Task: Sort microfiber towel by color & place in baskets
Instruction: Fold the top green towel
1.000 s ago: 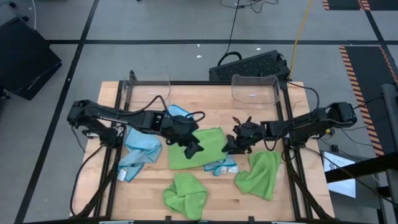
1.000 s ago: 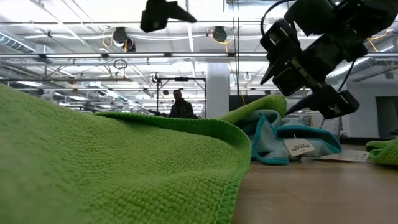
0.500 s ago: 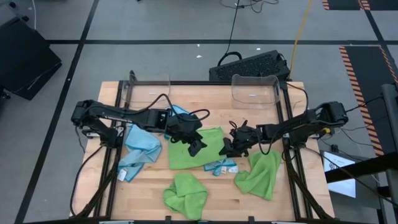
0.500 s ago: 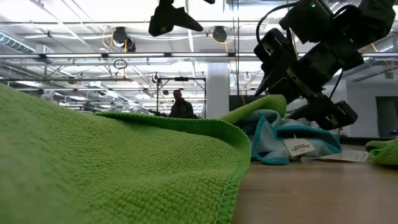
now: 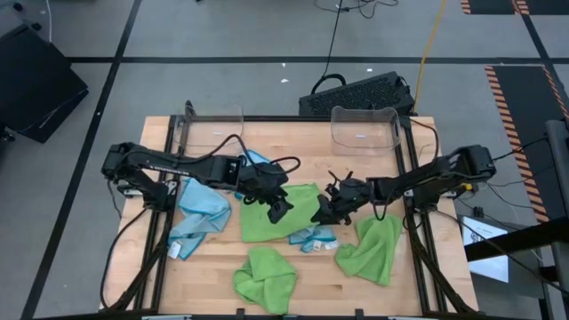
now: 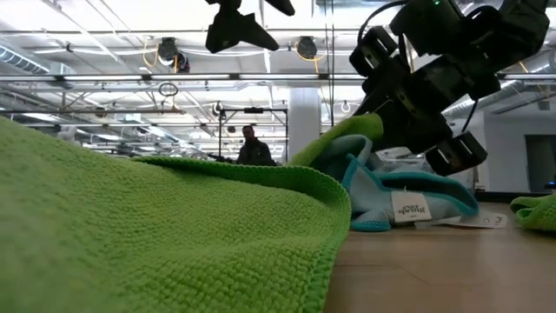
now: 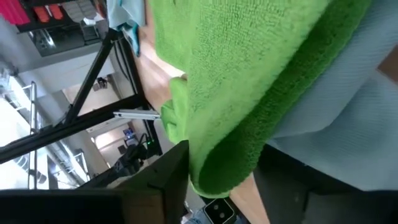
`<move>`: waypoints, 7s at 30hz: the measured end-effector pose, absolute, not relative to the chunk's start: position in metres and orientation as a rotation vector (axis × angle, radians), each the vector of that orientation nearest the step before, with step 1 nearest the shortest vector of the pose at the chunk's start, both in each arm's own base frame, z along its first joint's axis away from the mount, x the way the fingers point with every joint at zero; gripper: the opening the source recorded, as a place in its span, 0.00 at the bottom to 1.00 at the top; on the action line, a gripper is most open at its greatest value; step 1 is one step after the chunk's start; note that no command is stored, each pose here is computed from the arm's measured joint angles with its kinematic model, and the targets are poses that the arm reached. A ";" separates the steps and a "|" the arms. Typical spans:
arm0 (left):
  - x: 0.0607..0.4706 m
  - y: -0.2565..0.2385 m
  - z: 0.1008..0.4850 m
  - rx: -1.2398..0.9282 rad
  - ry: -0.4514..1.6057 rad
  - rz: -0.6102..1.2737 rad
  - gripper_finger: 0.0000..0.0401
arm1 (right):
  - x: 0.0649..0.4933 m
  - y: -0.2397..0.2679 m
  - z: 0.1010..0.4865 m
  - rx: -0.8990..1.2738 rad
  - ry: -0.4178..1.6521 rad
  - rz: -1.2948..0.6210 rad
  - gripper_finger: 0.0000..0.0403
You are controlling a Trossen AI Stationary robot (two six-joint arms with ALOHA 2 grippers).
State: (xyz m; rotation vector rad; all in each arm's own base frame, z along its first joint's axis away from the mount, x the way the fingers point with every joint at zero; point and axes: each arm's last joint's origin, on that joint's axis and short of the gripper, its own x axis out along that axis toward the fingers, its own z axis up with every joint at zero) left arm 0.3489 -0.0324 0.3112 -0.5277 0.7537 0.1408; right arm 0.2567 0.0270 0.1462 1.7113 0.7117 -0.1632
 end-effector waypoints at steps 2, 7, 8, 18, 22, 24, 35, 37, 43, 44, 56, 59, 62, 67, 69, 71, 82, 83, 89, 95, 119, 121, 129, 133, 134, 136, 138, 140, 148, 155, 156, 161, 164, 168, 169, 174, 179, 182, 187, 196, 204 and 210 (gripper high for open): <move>0.348 -0.031 0.311 -0.503 0.756 0.157 0.60 | 0.257 0.026 0.147 1.713 0.706 -0.162 0.36; 0.349 -0.028 0.311 -0.488 0.751 0.164 0.60 | 0.257 0.026 0.147 1.728 0.721 -0.156 0.33; 0.349 -0.028 0.311 -0.487 0.751 0.163 0.60 | 0.257 0.027 0.147 1.730 0.729 -0.150 0.32; 0.349 -0.029 0.311 -0.487 0.751 0.163 0.60 | 0.256 0.027 0.147 1.772 0.756 -0.145 0.32; 0.349 -0.029 0.311 -0.487 0.750 0.164 0.60 | 0.256 0.027 0.150 1.775 0.747 -0.132 0.32; 0.349 -0.029 0.311 -0.487 0.750 0.164 0.60 | 0.255 0.026 0.152 1.779 0.743 -0.135 0.32; 0.349 -0.029 0.310 -0.486 0.751 0.164 0.60 | 0.251 0.019 0.151 1.756 0.768 -0.163 0.32; 0.349 -0.029 0.311 -0.486 0.750 0.164 0.60 | 0.251 0.019 0.150 1.752 0.781 -0.177 0.32; 0.349 -0.029 0.310 -0.486 0.751 0.164 0.60 | 0.250 0.019 0.148 1.744 0.774 -0.204 0.32; 0.349 -0.029 0.310 -0.486 0.751 0.164 0.60 | 0.250 0.018 0.148 1.742 0.768 -0.214 0.32; 0.349 -0.029 0.311 -0.485 0.749 0.166 0.60 | 0.250 0.018 0.147 1.735 0.751 -0.234 0.52; 0.349 -0.028 0.311 -0.484 0.748 0.166 0.60 | 0.251 0.018 0.144 1.735 0.755 -0.239 0.56; 0.349 -0.028 0.311 -0.480 0.748 0.165 0.60 | 0.254 0.018 0.142 1.736 0.753 -0.225 0.56; 0.349 -0.028 0.311 -0.473 0.743 0.177 0.60 | 0.258 0.019 0.137 1.739 0.750 -0.193 0.51; 0.349 -0.028 0.311 -0.472 0.742 0.180 0.60 | 0.259 0.019 0.136 1.739 0.753 -0.191 0.47; 0.349 -0.028 0.311 -0.464 0.741 0.181 0.60 | 0.259 0.018 0.137 1.734 0.749 -0.187 0.41; 0.354 -0.028 0.311 -0.359 0.676 0.247 0.60 | 0.262 0.011 0.143 1.723 0.675 -0.137 0.02; 0.356 -0.028 0.310 -0.366 0.669 0.247 0.60 | 0.262 0.011 0.143 1.722 0.677 -0.135 0.01; 0.364 -0.030 0.287 -0.453 0.752 0.286 0.60 | 0.269 0.012 0.152 1.714 0.700 -0.083 0.02; 0.371 -0.021 0.287 -0.580 0.706 0.302 0.60 | 0.279 0.010 0.162 1.669 0.733 -0.078 0.01; 0.391 -0.111 0.244 -0.170 0.603 0.367 0.60 | 0.294 -0.020 0.183 1.726 0.646 -0.088 0.01; 0.392 -0.111 0.237 -0.163 0.624 0.383 0.60 | 0.294 -0.020 0.182 1.734 0.644 -0.093 0.01; 0.393 -0.106 0.215 -0.191 0.694 0.488 0.60 | 0.295 -0.020 0.183 1.748 0.615 -0.107 0.01; 0.394 -0.104 0.213 -0.210 0.676 0.533 0.60 | 0.295 -0.020 0.184 1.756 0.602 -0.113 0.01; 0.394 -0.103 0.214 -0.210 0.661 0.543 0.59 | 0.295 -0.020 0.184 1.756 0.602 -0.114 0.01; 0.395 -0.102 0.216 -0.201 0.638 0.561 0.58 | 0.295 -0.020 0.184 1.756 0.599 -0.122 0.01; 0.397 -0.101 0.217 -0.171 0.632 0.553 0.53 | 0.295 -0.021 0.184 1.764 0.587 -0.128 0.01; 0.398 -0.098 0.217 -0.151 0.635 0.540 0.44 | 0.296 -0.021 0.185 1.770 0.579 -0.126 0.01; 0.398 -0.093 0.212 -0.162 0.720 0.485 0.03 | 0.295 -0.019 0.182 1.779 0.599 -0.140 0.03; 0.398 -0.095 0.210 -0.180 0.744 0.445 0.02 | 0.296 -0.022 0.184 1.770 0.576 -0.132 0.23; 0.398 -0.095 0.210 -0.181 0.746 0.442 0.02 | 0.295 -0.024 0.184 1.762 0.570 -0.133 0.28; 0.397 -0.099 0.210 -0.178 0.748 0.430 0.01 | 0.292 -0.042 0.184 1.684 0.570 -0.095 0.53; 0.396 -0.103 0.210 -0.174 0.749 0.422 0.01 | 0.288 -0.054 0.184 1.595 0.626 0.019 0.64; 0.394 -0.108 0.210 -0.167 0.749 0.409 0.01 | 0.281 -0.068 0.186 1.449 0.684 0.230 0.70; 0.394 -0.109 0.210 -0.163 0.750 0.406 0.01 | 0.280 -0.071 0.186 1.411 0.687 0.278 0.70; 0.393 -0.114 0.210 -0.137 0.759 0.380 0.00 | 0.275 -0.079 0.190 1.109 0.606 0.413 0.69; 0.393 -0.114 0.210 -0.131 0.762 0.377 0.00 | 0.275 -0.078 0.188 0.665 0.493 0.488 0.69; 0.392 -0.114 0.209 -0.112 0.768 0.371 0.00 | 0.272 -0.075 0.179 0.512 0.530 0.459 0.69; 0.390 -0.112 0.207 -0.091 0.801 0.377 0.00 | 0.263 -0.067 0.164 0.297 0.652 0.458 0.69; 0.388 -0.112 0.206 -0.090 0.821 0.377 0.01 | 0.259 -0.055 0.168 -0.298 0.738 0.315 0.69; 0.389 -0.107 0.206 -0.089 0.827 0.385 0.01 | 0.263 -0.041 0.160 -0.423 0.745 0.418 0.69; 0.389 -0.107 0.206 -0.093 0.832 0.391 0.01 | 0.268 -0.038 0.161 -0.536 0.721 0.379 0.66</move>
